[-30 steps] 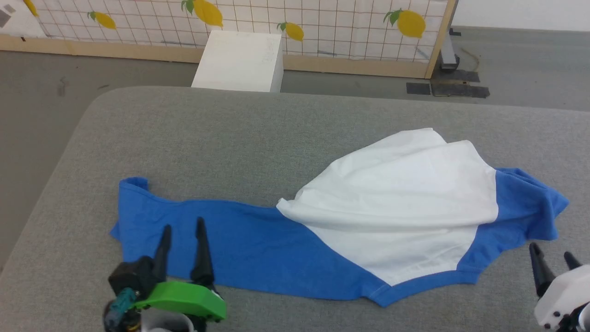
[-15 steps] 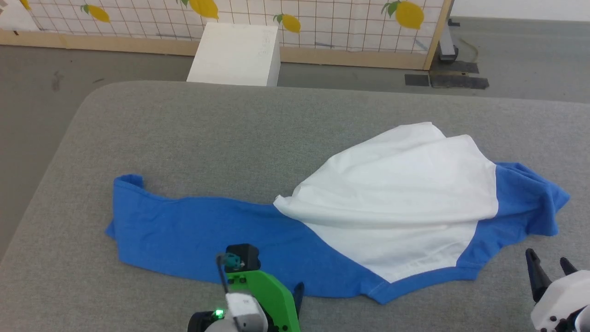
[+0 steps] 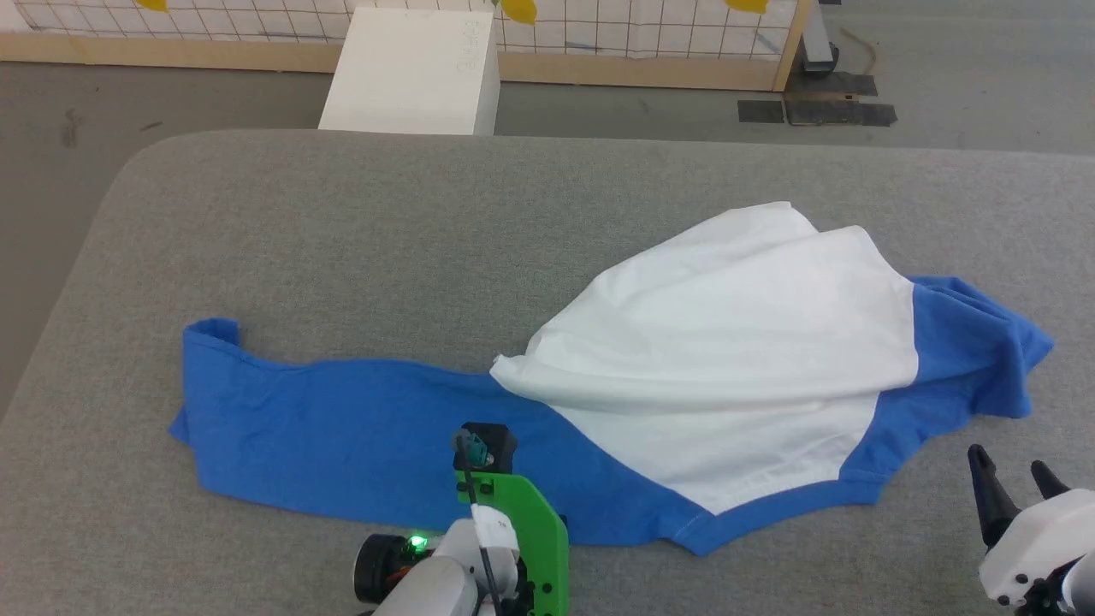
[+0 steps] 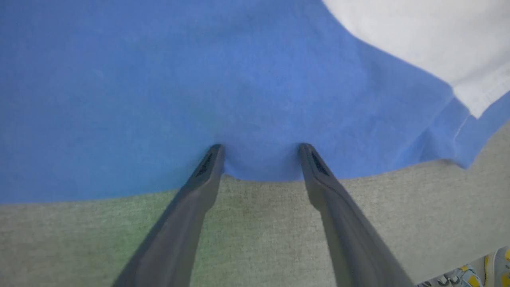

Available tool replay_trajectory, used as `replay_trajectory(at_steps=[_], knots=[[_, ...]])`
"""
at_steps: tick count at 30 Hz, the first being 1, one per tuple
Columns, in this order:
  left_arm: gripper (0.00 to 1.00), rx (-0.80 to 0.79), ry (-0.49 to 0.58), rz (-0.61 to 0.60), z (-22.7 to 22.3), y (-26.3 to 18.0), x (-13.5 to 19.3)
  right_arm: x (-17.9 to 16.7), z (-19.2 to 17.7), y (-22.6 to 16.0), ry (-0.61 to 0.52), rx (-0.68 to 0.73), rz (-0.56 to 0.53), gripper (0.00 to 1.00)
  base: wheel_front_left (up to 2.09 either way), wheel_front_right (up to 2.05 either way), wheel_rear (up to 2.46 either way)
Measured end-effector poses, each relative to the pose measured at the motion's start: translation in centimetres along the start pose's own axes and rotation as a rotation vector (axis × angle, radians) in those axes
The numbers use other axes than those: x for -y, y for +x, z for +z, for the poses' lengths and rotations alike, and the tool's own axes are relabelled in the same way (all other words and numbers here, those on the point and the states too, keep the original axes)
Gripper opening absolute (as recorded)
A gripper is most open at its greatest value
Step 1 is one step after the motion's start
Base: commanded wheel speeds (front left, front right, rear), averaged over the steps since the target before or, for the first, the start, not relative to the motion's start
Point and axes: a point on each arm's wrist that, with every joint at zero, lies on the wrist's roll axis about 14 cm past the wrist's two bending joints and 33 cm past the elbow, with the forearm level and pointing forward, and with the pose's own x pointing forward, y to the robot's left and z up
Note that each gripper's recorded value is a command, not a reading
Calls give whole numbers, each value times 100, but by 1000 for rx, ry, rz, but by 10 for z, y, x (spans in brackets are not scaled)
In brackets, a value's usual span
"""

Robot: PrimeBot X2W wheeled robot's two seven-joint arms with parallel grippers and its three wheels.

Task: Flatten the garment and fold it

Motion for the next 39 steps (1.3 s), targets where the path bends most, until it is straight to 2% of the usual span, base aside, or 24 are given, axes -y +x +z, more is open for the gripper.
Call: replay_trajectory(at_steps=[1, 2, 6, 10, 14, 22, 27, 39], knots=[[46, -6, 5, -1, -1, 1, 0, 0, 0, 0, 0, 1, -1, 100, 0, 0, 0], [0, -14, 20, -6, -2, 2, 1, 1, 0, 0, 1, 0, -4, 100, 0, 0, 0], [0, -32, 48, -26, -3, 6, 4, 2, -1, 1, 1, -2, -8, 100, 0, 0, 0], [0, -32, 32, -38, -3, 6, 4, 1, -2, 3, -1, -6, -3, 100, 0, 0, 0], [0, -3, -36, -50, 2, 5, 2, -3, -4, 5, -18, -19, 1, 100, 0, 0, 0], [0, 132, -160, -60, 24, -9, -2, -2, -1, 22, -140, -140, -31, 100, 0, 0, 0], [0, 158, -173, -58, 29, -17, -5, -3, -1, 41, -190, -216, -36, 100, 0, 0, 0], [0, 114, -189, -62, 20, -13, -5, 0, -20, 76, -216, -320, -61, 100, 0, 0, 0]])
